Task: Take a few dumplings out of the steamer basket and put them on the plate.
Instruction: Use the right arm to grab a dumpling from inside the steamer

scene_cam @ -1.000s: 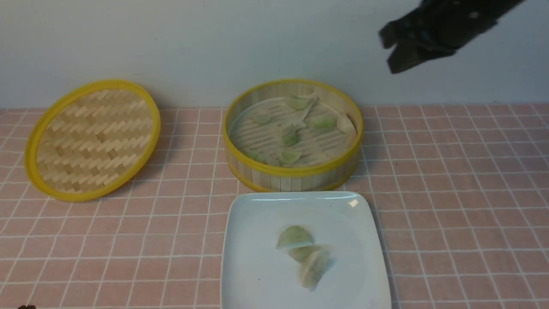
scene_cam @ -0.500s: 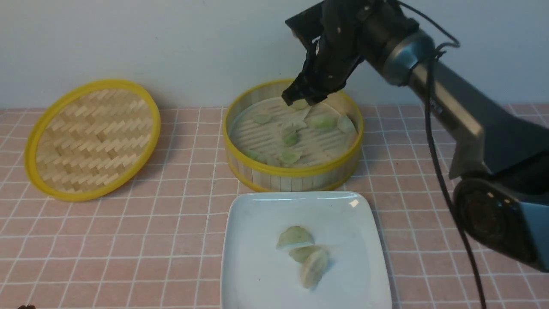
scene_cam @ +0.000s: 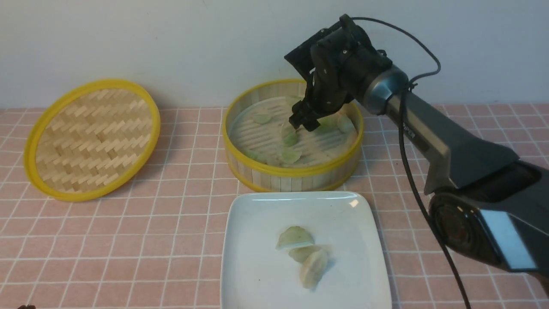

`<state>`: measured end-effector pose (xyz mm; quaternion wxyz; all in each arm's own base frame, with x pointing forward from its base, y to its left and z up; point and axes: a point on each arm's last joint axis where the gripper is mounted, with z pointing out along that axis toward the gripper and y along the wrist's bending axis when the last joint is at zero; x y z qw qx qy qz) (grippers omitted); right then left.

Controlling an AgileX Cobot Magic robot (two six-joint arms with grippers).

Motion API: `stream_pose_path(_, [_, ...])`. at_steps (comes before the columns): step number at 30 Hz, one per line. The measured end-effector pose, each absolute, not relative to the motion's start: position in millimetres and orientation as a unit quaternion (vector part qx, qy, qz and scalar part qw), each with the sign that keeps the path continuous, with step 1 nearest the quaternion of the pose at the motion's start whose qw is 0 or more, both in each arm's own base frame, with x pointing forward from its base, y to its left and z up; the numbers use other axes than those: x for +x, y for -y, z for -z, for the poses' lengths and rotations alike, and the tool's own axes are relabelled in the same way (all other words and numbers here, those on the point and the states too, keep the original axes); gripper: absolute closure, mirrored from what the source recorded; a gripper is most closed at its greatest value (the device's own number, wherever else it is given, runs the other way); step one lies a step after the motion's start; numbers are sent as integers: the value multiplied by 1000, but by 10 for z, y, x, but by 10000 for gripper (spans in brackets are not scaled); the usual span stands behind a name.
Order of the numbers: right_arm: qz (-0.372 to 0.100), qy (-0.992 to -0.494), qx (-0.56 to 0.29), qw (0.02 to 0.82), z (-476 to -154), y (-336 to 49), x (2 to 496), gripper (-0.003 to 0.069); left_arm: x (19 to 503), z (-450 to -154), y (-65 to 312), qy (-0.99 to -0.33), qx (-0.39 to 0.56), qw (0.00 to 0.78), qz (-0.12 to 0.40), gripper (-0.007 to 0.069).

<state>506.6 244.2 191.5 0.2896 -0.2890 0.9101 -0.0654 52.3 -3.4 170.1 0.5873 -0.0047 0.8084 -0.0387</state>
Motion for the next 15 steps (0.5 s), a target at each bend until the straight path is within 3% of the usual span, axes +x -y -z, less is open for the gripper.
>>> stream_pose_path(7, [54, -918, -272, 284, -1769, -2293, 5174, 112, 523, -1701, 34, -809, -5, 587, 39, 631])
stream_pose_path(11, [16, -923, -257, 287, -1698, -2183, 5257, 118, 523, -1701, 34, -809, -5, 587, 39, 631])
stream_pose_path(15, [-4, -918, -271, 290, -1665, -2169, 5284, 179, 523, -1701, 34, -809, -5, 587, 39, 631])
